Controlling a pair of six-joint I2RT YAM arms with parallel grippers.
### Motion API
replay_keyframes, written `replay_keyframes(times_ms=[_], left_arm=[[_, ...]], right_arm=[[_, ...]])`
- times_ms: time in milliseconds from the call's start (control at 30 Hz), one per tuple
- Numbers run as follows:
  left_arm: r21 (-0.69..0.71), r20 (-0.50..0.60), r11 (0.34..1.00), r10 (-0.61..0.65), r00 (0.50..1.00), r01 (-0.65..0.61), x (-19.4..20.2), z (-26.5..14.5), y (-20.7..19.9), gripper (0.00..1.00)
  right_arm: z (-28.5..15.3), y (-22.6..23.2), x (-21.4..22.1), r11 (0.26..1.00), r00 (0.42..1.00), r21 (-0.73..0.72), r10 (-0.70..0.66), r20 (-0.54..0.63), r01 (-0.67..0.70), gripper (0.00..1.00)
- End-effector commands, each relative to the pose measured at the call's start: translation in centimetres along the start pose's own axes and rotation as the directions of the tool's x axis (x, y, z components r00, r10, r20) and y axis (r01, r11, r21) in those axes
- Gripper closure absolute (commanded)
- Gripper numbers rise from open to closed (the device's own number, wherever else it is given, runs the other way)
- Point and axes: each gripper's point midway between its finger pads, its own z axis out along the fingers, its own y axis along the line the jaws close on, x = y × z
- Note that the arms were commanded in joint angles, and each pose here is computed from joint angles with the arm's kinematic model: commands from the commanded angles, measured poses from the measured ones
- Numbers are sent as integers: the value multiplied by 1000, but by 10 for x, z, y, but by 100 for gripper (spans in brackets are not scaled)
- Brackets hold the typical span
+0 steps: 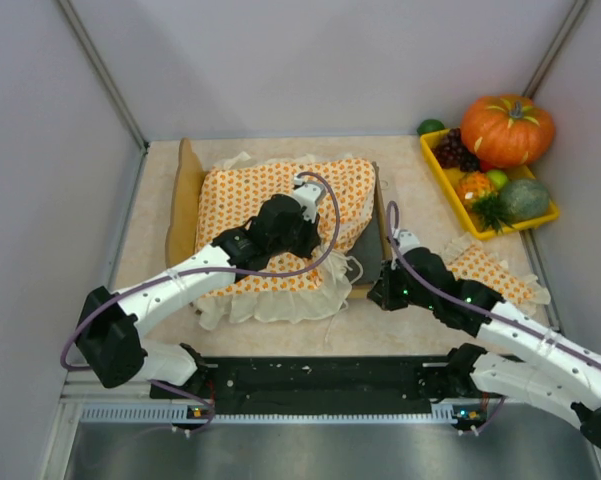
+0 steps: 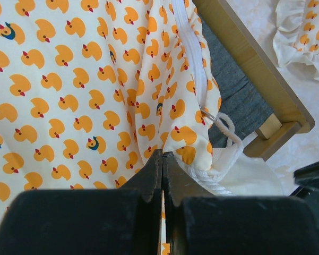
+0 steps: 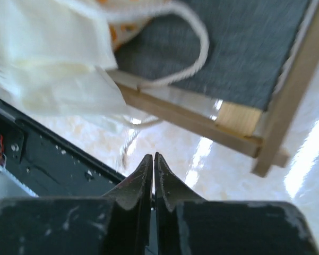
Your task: Set up the pet bed
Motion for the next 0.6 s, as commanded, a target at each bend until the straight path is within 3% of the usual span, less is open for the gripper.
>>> replay_keyframes(times_ms=[0, 167, 400, 567], left_arm=[[-15, 55, 1000, -14, 998, 15, -22, -3, 1, 100], [-36, 50, 999, -13, 999, 15, -21, -3, 5, 100], [-67, 33, 998, -14, 999, 16, -17, 3, 12, 100], [-99, 18, 995, -25, 1000, 26, -17, 7, 21, 100]], right_arm=[[21, 12, 34, 998, 992, -32, 53, -115, -57, 99], [42, 3, 32, 997, 993, 36, 65, -97, -62, 100], [78, -32, 5, 969, 997, 244, 36, 63, -51, 100], [102, -36, -19, 964, 991, 266, -6, 134, -30, 97]])
